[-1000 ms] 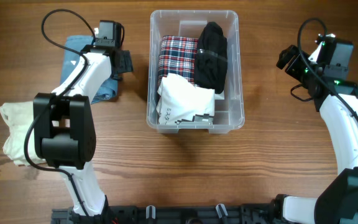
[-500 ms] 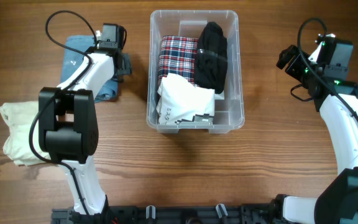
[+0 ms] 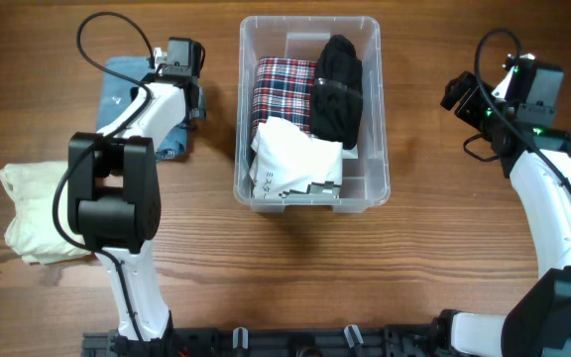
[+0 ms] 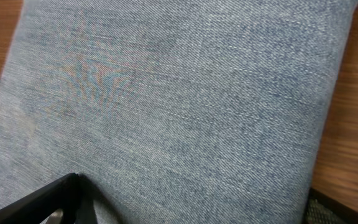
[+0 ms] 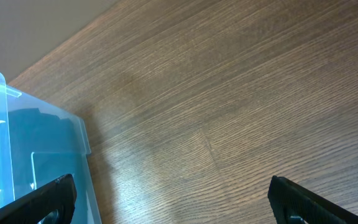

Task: Pack container
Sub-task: 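Grasp the blue denim item with the left gripper and lift it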

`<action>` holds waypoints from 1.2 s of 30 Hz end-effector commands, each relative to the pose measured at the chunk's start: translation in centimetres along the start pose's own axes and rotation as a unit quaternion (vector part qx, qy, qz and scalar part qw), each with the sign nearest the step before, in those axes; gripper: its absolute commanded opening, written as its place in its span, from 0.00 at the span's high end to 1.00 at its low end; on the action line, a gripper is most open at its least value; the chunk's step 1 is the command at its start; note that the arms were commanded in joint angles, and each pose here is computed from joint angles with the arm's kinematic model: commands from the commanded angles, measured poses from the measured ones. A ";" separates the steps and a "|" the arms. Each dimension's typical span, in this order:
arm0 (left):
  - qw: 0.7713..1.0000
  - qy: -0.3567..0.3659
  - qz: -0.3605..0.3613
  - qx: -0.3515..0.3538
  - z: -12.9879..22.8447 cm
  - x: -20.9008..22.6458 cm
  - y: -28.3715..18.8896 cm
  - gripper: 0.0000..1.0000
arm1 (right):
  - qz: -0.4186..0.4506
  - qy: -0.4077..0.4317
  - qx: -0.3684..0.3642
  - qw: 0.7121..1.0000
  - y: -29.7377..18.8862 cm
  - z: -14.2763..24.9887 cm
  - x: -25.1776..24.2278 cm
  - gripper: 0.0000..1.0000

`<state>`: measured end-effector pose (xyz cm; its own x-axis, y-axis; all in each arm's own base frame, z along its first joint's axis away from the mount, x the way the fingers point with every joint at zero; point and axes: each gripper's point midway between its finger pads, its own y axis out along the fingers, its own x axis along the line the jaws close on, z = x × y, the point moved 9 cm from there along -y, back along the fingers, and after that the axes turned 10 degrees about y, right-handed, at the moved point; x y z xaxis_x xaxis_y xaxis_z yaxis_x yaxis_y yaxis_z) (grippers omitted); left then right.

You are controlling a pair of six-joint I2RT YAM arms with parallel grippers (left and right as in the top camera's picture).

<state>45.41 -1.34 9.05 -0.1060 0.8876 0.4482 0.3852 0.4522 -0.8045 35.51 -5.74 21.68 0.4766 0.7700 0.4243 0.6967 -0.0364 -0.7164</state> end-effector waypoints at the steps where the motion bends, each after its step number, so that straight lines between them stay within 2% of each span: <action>1: 0.997 0.033 -0.047 0.054 2.6 -0.1 3.4 0.00 | -0.008 -0.008 -0.007 1.000 -0.1 -0.7 0.4 0.00; 11: 0.995 0.015 -0.057 0.084 3.5 2.2 5.0 0.00 | -0.008 -0.008 -0.007 1.000 -0.1 -0.7 0.4 0.00; 17: 0.996 0.010 0.000 0.084 3.5 1.2 5.0 0.00 | -0.008 -0.008 -0.007 1.000 -0.1 -0.7 0.4 0.00; 18: 0.996 0.010 0.003 0.084 3.5 1.2 5.0 0.05 | -0.008 -0.008 -0.007 1.000 -0.1 -0.7 0.4 0.00; 20: 0.996 0.010 0.003 0.084 3.5 1.2 5.0 0.21 | -0.008 -0.008 -0.007 1.000 -0.1 -0.7 0.4 0.00; 22: 0.996 0.010 0.003 0.084 3.5 1.2 5.0 0.46 | -0.008 -0.008 -0.007 1.000 -0.1 -0.7 0.4 0.00; 24: 0.996 0.011 0.003 0.084 3.5 1.2 5.0 0.60 | -0.008 -0.008 -0.007 1.000 -0.1 -0.7 0.4 0.00; 29: 0.996 0.011 0.003 0.084 3.5 1.2 5.0 0.83 | -0.008 -0.008 -0.007 1.000 -0.1 -0.7 0.4 0.00; 32: 0.997 0.009 0.002 0.081 3.4 1.2 4.9 0.87 | -0.008 -0.008 -0.007 1.000 -0.1 -0.7 0.4 0.00; 34: 0.997 0.006 0.002 0.076 3.0 1.4 4.6 0.96 | -0.008 -0.008 -0.007 1.000 -0.1 -0.7 0.4 0.00; 36: 0.998 0.002 0.002 0.067 2.6 1.8 3.9 0.96 | -0.008 -0.008 -0.007 1.000 -0.1 -0.7 0.4 0.00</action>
<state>45.88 1.50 8.84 -0.1398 0.8741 0.4652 0.3541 0.4829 -0.8009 35.51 -5.74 21.68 0.4764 0.7702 0.4241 0.6967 -0.0364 -0.7164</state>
